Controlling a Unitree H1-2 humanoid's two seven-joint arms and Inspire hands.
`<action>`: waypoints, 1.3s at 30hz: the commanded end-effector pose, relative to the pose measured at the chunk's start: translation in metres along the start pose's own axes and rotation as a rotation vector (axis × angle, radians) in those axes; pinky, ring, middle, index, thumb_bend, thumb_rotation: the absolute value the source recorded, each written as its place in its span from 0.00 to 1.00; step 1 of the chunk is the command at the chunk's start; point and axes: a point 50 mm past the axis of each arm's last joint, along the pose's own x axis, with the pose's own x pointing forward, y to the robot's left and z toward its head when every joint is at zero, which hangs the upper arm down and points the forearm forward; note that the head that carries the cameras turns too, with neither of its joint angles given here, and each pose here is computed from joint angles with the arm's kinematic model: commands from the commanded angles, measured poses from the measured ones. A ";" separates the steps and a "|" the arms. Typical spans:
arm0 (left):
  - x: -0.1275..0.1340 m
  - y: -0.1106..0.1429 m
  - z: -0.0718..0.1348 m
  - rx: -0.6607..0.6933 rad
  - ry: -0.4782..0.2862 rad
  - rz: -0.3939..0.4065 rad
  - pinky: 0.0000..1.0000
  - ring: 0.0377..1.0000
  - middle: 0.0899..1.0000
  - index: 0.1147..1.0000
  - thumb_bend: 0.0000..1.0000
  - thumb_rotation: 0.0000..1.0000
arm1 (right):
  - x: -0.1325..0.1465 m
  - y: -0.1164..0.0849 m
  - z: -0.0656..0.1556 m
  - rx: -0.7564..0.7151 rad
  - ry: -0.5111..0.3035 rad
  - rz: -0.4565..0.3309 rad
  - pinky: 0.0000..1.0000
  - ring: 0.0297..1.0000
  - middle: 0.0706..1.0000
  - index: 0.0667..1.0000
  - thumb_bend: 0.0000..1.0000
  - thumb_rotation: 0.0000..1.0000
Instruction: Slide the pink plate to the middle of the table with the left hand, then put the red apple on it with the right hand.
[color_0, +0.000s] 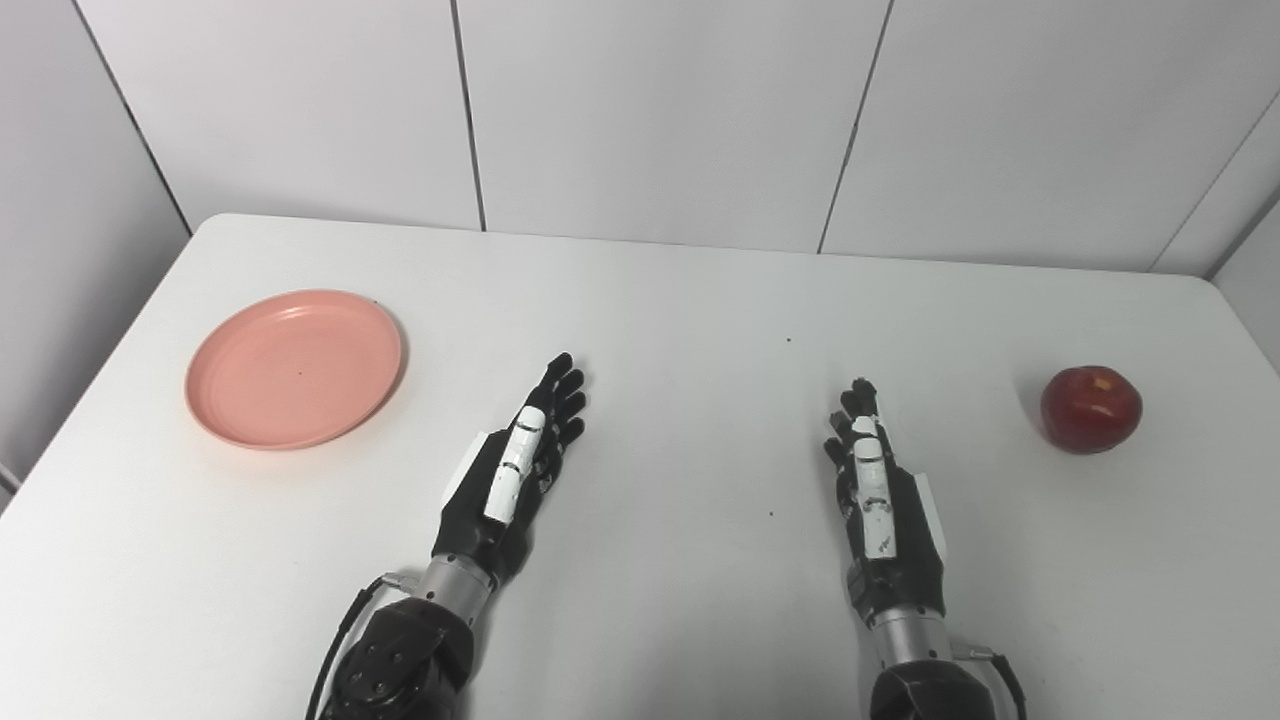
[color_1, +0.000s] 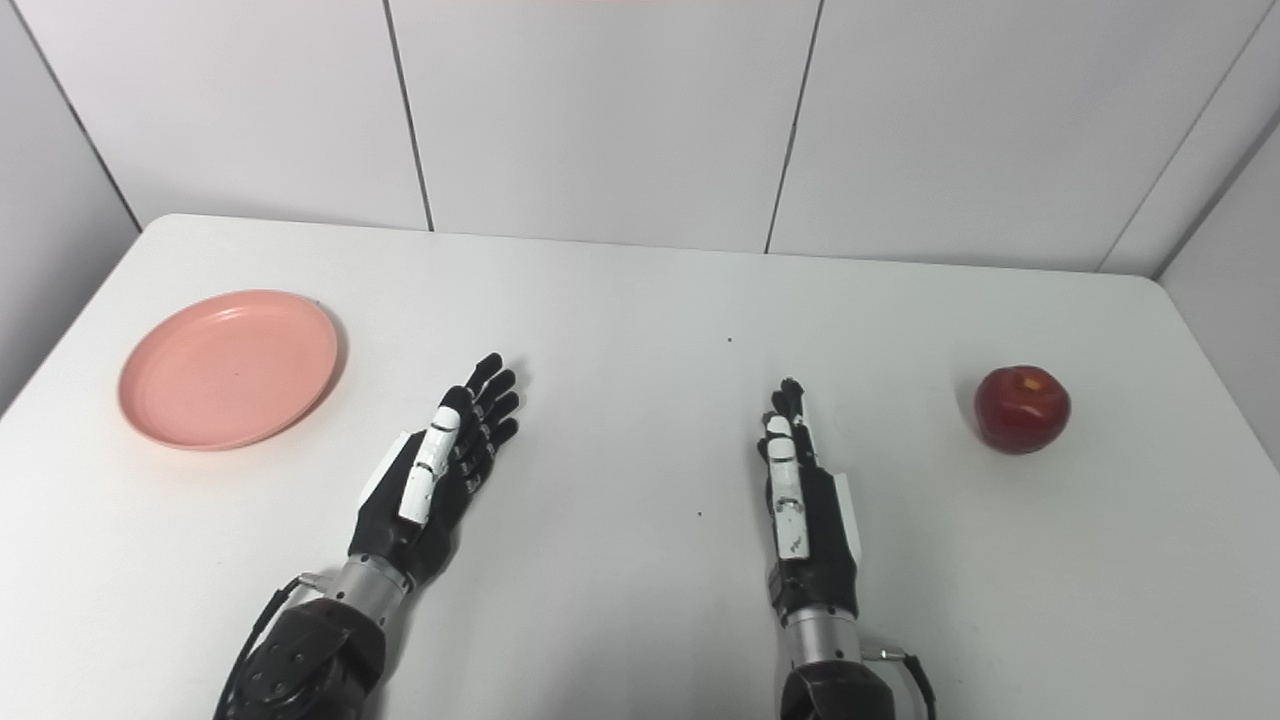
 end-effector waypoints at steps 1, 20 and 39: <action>0.006 -0.005 0.009 -0.001 -0.053 -0.028 1.00 1.00 1.00 1.00 0.44 1.00 | 0.004 0.005 0.010 0.010 -0.063 0.012 1.00 0.99 1.00 1.00 0.20 1.00; 0.007 -0.010 0.007 0.010 -0.048 -0.020 1.00 1.00 1.00 1.00 0.45 1.00 | 0.004 0.001 0.008 0.003 -0.063 0.015 0.99 0.99 1.00 1.00 0.20 1.00; 0.018 -0.033 -0.014 0.008 -0.042 -0.046 1.00 1.00 1.00 1.00 0.47 1.00 | 0.002 -0.030 -0.010 0.027 -0.079 0.037 1.00 0.99 1.00 1.00 0.18 1.00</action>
